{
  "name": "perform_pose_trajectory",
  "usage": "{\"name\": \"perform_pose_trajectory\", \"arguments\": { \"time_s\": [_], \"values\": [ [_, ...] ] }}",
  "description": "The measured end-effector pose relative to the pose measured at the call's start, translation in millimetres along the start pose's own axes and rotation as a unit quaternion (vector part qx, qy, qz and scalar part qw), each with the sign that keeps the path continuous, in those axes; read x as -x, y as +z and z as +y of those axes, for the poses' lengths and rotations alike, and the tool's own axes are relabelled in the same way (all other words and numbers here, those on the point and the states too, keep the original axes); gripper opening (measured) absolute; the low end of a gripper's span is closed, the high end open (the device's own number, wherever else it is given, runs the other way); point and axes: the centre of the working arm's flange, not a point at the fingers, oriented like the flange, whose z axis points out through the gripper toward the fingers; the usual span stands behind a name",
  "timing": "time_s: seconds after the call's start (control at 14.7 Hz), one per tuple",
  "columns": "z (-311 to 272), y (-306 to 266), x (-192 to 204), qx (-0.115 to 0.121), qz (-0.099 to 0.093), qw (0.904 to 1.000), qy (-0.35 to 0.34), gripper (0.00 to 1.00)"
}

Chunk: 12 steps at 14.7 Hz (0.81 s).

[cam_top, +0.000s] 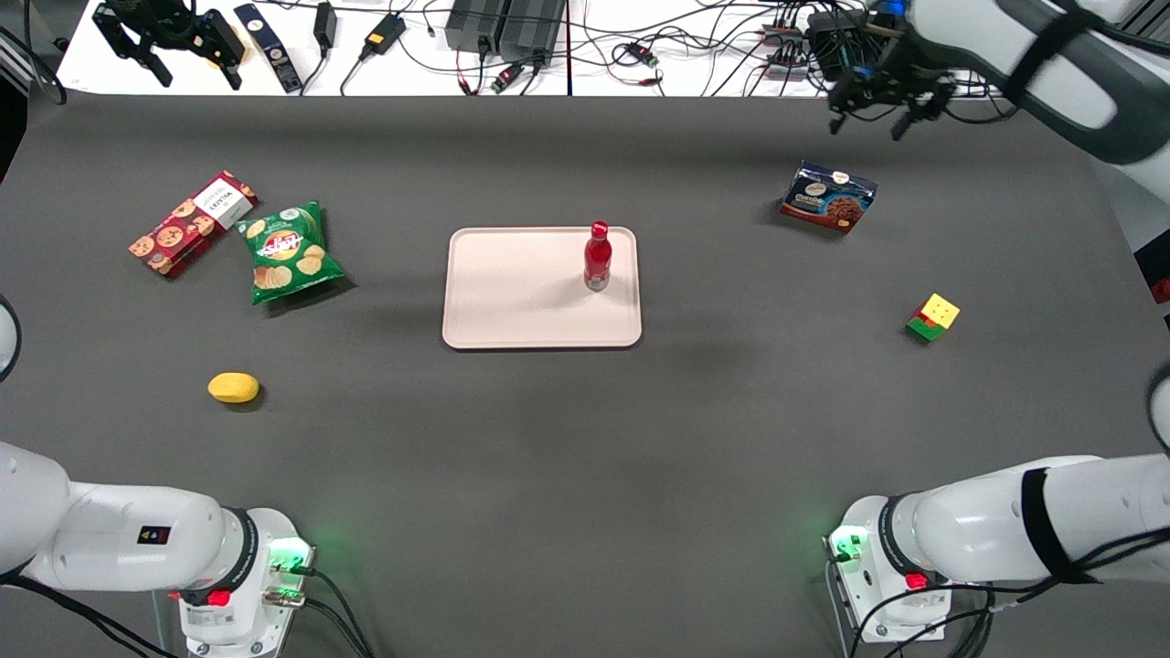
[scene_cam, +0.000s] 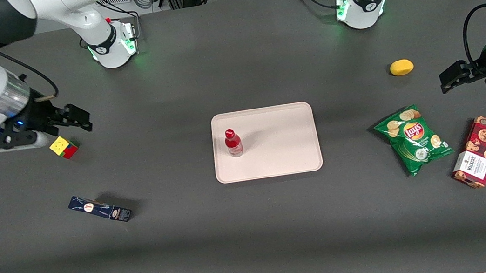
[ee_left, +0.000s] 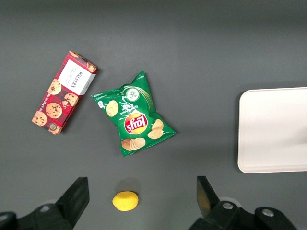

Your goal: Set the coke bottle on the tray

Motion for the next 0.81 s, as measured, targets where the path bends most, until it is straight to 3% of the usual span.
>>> {"name": "perform_pose_trajectory", "arguments": {
  "time_s": [0.34,0.81],
  "values": [
    [49.2,12.0,29.3,-0.007,0.004,0.9999,-0.012,1.00],
    [80.5,4.9,24.8,0.001,0.024,0.9996,-0.013,1.00]
  ]
}}
